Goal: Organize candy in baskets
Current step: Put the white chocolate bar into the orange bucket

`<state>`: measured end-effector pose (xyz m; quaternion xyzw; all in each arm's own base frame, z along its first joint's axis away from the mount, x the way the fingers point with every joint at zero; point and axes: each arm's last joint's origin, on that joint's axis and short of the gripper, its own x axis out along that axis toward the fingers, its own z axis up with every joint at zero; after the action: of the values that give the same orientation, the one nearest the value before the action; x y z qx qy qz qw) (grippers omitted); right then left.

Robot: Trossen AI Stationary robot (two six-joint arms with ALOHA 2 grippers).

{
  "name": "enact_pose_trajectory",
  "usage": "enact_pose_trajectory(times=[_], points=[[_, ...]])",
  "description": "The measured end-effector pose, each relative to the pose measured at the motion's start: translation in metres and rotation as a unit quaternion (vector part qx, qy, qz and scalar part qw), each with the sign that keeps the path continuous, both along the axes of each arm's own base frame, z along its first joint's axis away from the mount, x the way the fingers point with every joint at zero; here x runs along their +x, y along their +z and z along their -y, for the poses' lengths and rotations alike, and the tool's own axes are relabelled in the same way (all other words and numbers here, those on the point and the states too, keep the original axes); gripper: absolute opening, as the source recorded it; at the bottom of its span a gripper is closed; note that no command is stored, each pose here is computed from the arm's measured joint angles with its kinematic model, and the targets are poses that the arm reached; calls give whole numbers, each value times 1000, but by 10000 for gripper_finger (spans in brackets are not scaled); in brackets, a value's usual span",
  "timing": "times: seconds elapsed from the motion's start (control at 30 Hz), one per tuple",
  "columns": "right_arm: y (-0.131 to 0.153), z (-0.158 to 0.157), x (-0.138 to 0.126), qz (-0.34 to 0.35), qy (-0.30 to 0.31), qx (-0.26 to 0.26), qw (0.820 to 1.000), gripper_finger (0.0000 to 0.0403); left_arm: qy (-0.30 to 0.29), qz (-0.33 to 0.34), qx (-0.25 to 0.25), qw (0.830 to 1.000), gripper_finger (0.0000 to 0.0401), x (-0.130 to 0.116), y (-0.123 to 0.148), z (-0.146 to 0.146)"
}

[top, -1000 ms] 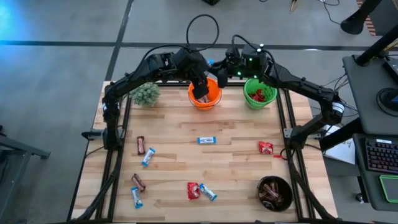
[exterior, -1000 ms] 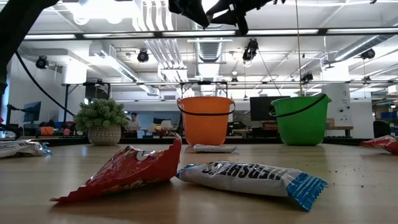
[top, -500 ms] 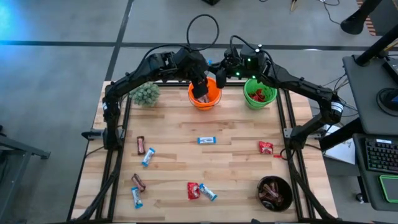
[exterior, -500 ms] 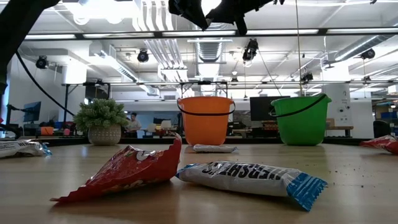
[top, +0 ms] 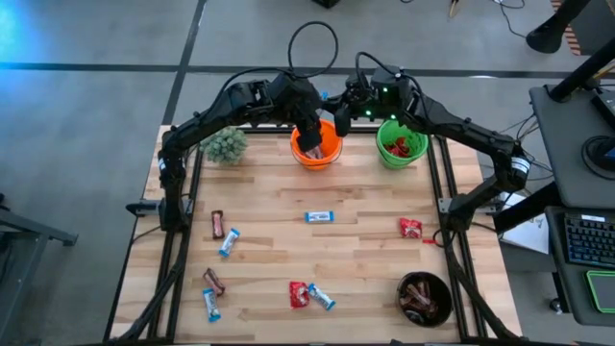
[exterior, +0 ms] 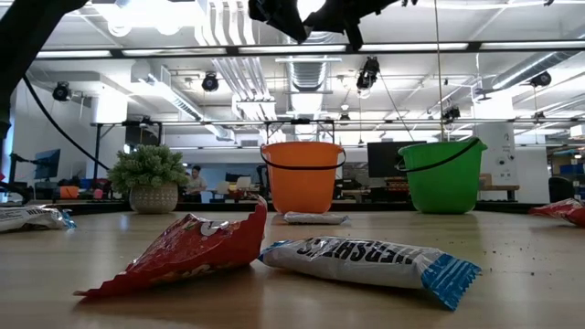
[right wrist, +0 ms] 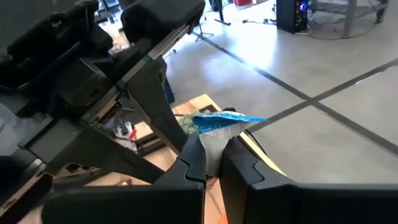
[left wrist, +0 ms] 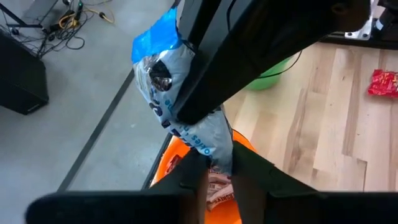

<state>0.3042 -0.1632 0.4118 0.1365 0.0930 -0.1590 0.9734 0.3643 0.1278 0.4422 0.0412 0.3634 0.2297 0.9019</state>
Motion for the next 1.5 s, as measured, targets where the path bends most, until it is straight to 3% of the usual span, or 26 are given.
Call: enact_pose_trajectory(times=[0.23,0.47,0.77,1.07,1.5], points=[[2,4,-5,-26,-1,-22,999,9,-13,-8,17,1000,112,0,1,0],[-1,19,-16,-56,-19,-32,998,9,25,-49,79,995,151,-4,0,-5],[-9,39,-32,-99,-42,-32,994,9,58,-135,52,988,144,-24,-11,-21],[-25,48,-19,-99,13,-1,995,9,119,-173,21,977,127,-50,-16,-58],[-59,63,3,-127,40,35,991,15,92,-179,-13,980,123,-71,-18,-88]])
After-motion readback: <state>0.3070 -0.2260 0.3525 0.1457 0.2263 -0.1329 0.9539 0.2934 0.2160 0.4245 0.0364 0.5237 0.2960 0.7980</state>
